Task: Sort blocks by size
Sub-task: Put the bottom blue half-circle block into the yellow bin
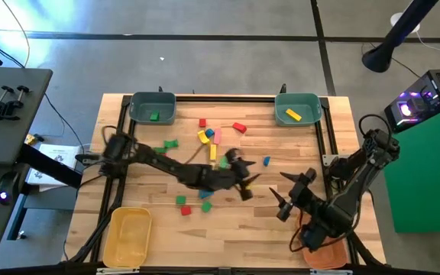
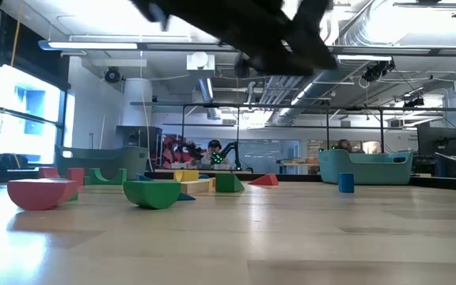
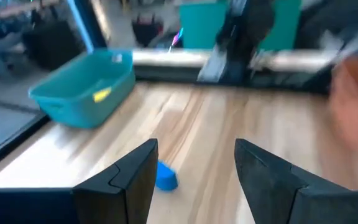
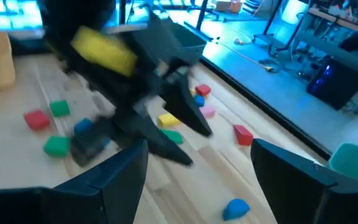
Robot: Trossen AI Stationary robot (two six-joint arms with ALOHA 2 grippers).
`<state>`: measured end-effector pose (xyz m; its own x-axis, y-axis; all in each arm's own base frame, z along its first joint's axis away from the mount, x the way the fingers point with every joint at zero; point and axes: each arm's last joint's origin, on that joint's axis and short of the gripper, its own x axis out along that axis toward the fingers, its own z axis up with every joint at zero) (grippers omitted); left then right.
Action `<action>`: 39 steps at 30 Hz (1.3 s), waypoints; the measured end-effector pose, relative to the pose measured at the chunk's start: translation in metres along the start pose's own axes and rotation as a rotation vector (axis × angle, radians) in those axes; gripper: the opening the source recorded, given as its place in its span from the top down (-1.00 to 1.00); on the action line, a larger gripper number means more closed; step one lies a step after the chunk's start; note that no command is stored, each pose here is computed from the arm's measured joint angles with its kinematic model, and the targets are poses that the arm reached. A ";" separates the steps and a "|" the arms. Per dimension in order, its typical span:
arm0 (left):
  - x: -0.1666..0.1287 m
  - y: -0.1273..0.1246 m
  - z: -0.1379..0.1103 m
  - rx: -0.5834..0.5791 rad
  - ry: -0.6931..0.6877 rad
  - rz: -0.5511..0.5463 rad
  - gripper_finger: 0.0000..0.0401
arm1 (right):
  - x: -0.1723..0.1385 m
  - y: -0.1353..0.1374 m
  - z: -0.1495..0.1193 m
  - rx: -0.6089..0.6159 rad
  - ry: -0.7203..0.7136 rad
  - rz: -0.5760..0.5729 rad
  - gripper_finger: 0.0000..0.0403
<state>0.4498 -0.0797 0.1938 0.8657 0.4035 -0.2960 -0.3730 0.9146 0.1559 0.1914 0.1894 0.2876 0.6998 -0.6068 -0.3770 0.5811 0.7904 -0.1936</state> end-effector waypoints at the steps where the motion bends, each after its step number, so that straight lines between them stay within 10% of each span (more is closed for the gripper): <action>1: 0.011 -0.002 -0.002 0.009 0.027 0.010 0.01 | 0.000 0.000 0.000 -0.022 0.002 -0.001 -0.40; 19: 0.115 0.032 -0.062 -0.108 0.136 -0.015 0.01 | -0.006 0.004 -0.002 -0.050 -0.052 0.021 -0.40; 39: 0.132 0.044 -0.084 -0.081 0.158 -0.200 0.01 | -0.006 0.008 -0.001 -0.021 -0.050 0.038 -0.40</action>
<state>0.5201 0.0157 0.0827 0.8644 0.2071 -0.4581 -0.2306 0.9730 0.0049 0.1915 0.1991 0.2872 0.7413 -0.5792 -0.3390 0.5450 0.8143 -0.1995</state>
